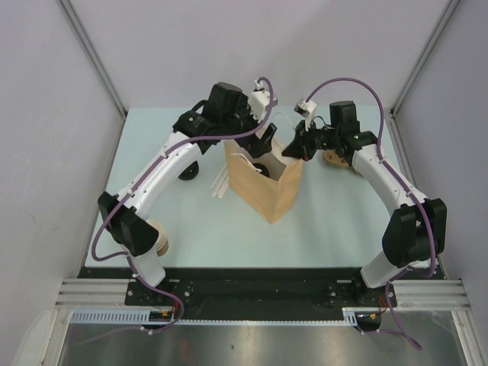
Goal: Pack the takeout coffee
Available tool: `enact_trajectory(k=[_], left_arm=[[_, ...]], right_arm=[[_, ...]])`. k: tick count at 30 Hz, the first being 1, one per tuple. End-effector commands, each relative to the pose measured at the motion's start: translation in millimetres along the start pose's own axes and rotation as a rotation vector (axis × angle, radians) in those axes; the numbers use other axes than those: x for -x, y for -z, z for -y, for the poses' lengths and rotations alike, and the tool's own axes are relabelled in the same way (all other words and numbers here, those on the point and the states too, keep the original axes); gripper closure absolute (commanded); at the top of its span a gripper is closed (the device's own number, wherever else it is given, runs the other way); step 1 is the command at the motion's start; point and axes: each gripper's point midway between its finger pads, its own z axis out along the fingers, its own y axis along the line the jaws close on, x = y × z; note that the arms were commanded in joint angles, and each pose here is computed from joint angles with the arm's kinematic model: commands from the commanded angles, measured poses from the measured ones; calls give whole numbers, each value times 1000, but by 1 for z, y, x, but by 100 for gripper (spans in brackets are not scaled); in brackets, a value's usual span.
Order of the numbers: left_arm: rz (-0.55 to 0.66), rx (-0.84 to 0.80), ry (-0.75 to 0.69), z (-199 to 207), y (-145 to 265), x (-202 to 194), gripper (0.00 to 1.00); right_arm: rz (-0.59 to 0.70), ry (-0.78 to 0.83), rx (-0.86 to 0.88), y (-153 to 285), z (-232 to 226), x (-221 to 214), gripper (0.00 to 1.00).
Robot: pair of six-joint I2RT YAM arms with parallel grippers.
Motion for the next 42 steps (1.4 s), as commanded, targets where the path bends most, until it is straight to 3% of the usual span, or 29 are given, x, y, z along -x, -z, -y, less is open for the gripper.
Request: enact_trajectory(k=[1,7,11,15,31,42], left_arm=[[188,13,70,-5,53,63,3],[295,119,104,-35,81,91,2],[319,206,179,-74,96,93,2],[308,266,163,-94,103,85,3],[145,349,248,-148,84,2,4],[27,324,283,-153,55,-50,5]], right_arm=[[-2,1,-53,5,5,6,100],[40,-85,-83,15,8,19,100],[55,-143,-104,19,11,21,100],[75,-205,-161,24,25,24,100],[203,-346,-449,60,47,53,100],[190,-550,-609,61,71,28,100]])
